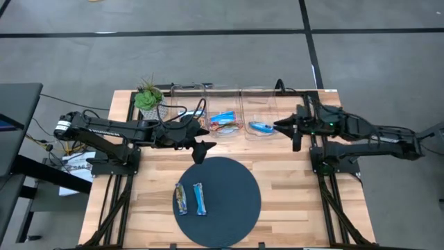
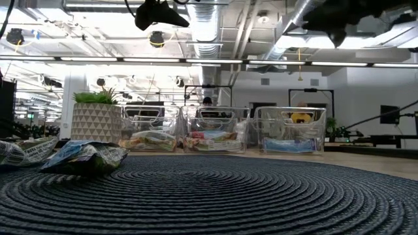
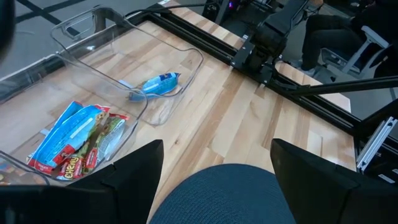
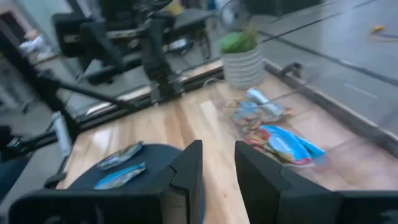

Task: Pick and place Granola Bars by type
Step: Put the blue bar into the right transparent bin

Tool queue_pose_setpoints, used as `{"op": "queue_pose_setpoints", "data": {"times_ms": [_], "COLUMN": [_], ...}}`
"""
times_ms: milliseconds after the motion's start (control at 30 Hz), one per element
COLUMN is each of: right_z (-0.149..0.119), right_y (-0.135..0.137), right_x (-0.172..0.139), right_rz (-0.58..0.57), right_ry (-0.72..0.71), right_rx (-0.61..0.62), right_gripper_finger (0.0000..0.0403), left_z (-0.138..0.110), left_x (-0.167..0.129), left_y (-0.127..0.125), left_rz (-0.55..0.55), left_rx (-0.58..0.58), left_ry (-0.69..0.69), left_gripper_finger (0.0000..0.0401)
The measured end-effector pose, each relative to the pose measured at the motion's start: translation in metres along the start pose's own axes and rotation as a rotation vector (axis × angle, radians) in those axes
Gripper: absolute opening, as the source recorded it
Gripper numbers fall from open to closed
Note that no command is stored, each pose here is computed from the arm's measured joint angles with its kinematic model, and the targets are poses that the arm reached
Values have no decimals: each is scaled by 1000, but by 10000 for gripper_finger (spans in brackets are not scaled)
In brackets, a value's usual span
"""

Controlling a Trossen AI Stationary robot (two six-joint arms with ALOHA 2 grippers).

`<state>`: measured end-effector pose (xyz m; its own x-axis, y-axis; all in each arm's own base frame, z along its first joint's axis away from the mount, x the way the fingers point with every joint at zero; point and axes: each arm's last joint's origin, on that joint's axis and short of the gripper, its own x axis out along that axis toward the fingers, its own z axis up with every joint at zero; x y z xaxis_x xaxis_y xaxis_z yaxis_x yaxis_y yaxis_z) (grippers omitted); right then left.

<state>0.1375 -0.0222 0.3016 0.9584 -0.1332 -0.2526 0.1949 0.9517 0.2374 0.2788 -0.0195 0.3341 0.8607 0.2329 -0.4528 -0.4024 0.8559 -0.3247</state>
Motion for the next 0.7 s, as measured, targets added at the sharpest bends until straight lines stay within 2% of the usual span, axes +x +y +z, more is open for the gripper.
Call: {"op": "queue_pose_setpoints", "data": {"times_ms": [200,567,700], "right_z": [-22,-65,-75], "right_y": [-4,-8,-8], "right_x": [-18,-28,-29], "right_rz": [-59,33,86], "right_ry": [-68,-106,-167], "right_rx": [46,162,188], "right_gripper_finger": [87,86,79], "left_z": [-1,-2,-3], "left_x": [0,0,0], "left_y": [0,1,2], "left_rz": [3,11,16], "left_rx": [2,6,4], "left_ry": [5,15,24], "left_gripper_finger": [290,290,290]}}
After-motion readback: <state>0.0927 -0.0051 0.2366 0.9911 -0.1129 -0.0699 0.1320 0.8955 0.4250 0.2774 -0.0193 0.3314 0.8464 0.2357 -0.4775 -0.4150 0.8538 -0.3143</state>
